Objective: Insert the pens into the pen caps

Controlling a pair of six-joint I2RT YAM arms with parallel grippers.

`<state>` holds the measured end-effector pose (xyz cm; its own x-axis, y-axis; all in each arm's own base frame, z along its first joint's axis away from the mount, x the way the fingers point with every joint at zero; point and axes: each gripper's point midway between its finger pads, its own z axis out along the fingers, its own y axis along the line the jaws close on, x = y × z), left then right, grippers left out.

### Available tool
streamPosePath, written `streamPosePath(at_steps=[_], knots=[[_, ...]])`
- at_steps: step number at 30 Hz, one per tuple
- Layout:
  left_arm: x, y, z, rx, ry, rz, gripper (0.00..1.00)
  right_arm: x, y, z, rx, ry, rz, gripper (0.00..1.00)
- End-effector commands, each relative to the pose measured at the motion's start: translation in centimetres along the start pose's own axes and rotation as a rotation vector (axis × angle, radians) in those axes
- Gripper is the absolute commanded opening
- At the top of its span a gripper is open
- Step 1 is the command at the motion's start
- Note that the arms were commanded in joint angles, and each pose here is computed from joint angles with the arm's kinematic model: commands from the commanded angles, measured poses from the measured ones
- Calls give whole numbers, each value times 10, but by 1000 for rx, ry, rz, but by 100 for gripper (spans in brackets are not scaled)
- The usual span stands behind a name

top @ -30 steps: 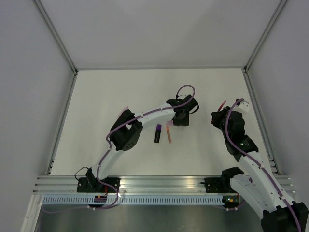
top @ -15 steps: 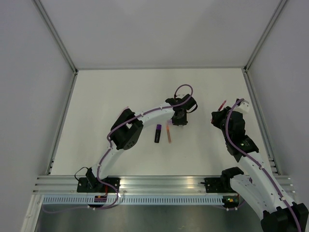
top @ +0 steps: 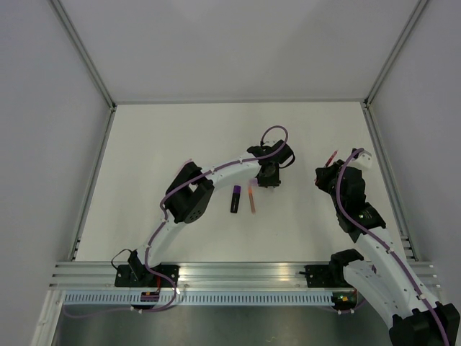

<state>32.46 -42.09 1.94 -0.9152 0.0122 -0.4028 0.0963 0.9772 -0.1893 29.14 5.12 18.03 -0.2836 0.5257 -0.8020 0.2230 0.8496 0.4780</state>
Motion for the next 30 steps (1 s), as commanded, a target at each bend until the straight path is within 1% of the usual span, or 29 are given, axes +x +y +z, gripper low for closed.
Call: streamPosePath(at_steps=[1,6,17,22,26,27,29,30], knots=[[12,7,2,-26,50,-23,37,-4,3,-1,-19,-16,-1,0],[14,8,-2,-24,56,-30,37,-4,4,-1,-21,-16,0,0],[31,17,7,-46,98,-47,34,-5,5,-2,-28,-18,1,0],[37,21,12,-63,115,-49,30,-5,4,-2,-26,-20,0,0],[39,27,14,-86,116,-44,21,-5,4,-2,-26,-17,1,0],[38,27,14,-88,112,-45,15,-4,5,-2,-27,-17,1,0],[37,29,12,-93,104,-45,9,-4,4,-2,-27,-13,0,0],[35,30,11,-94,98,-46,3,-4,6,-2,-33,-14,1,0]])
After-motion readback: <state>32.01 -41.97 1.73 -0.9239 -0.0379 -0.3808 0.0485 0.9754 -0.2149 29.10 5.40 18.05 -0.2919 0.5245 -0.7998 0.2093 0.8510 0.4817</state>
